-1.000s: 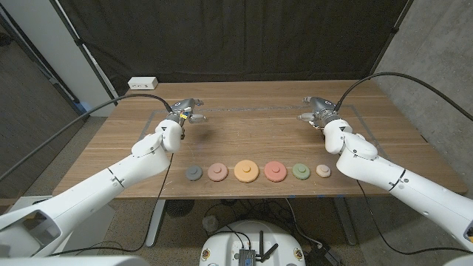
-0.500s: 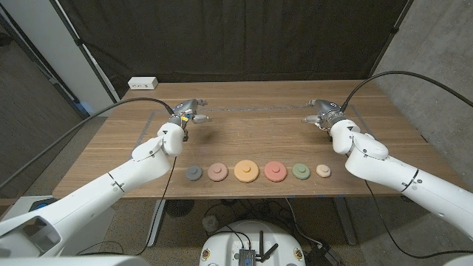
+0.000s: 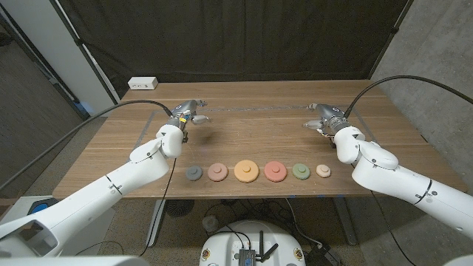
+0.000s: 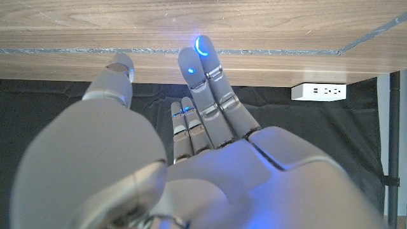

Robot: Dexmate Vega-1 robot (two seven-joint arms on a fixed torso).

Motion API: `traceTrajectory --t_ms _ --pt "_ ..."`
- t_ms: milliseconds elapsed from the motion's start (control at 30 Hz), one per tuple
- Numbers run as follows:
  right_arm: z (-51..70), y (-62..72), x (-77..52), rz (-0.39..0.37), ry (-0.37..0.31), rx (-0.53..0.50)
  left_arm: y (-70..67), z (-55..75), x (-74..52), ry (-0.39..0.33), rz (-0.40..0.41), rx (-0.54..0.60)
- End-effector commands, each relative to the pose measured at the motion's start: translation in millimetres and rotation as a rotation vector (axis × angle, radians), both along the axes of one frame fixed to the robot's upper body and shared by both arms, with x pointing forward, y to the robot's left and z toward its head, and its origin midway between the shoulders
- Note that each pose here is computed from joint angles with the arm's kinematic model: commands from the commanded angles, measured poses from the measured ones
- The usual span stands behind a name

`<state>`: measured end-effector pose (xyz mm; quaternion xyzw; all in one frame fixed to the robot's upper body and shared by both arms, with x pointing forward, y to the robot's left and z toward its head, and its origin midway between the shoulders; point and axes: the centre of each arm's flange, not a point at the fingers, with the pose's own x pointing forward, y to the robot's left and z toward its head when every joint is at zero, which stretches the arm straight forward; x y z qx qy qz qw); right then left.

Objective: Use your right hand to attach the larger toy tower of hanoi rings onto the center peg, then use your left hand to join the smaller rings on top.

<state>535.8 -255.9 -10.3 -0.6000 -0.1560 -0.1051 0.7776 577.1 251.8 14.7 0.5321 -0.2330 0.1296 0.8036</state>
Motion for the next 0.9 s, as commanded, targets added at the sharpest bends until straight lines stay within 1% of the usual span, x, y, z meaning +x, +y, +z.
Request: traceTrajectory --t_ms 33,167,300,567,733,900 --pt "-18.1 1.0 -26.1 0.024 0.017 0.008 8.6 2.8 -1.2 -0.023 0.009 -0.003" --pt "-21.9 -0.6 -35.3 0.027 0.008 0.008 8.9 4.2 -2.0 -0.039 0.002 -0.005" --pt "-25.0 -0.1 -40.7 0.035 0.016 0.003 9.6 4.3 -1.5 -0.045 -0.007 -0.009" --pt "-28.8 8.1 -53.8 0.046 0.014 -0.026 12.3 4.7 -0.6 -0.069 -0.016 -0.026" --pt "-30.7 11.0 -59.8 0.045 0.014 -0.054 13.7 2.9 0.4 -0.078 -0.022 -0.038" --pt "-33.3 9.2 -63.7 0.041 0.025 -0.07 13.8 1.2 0.5 -0.079 -0.021 -0.039"
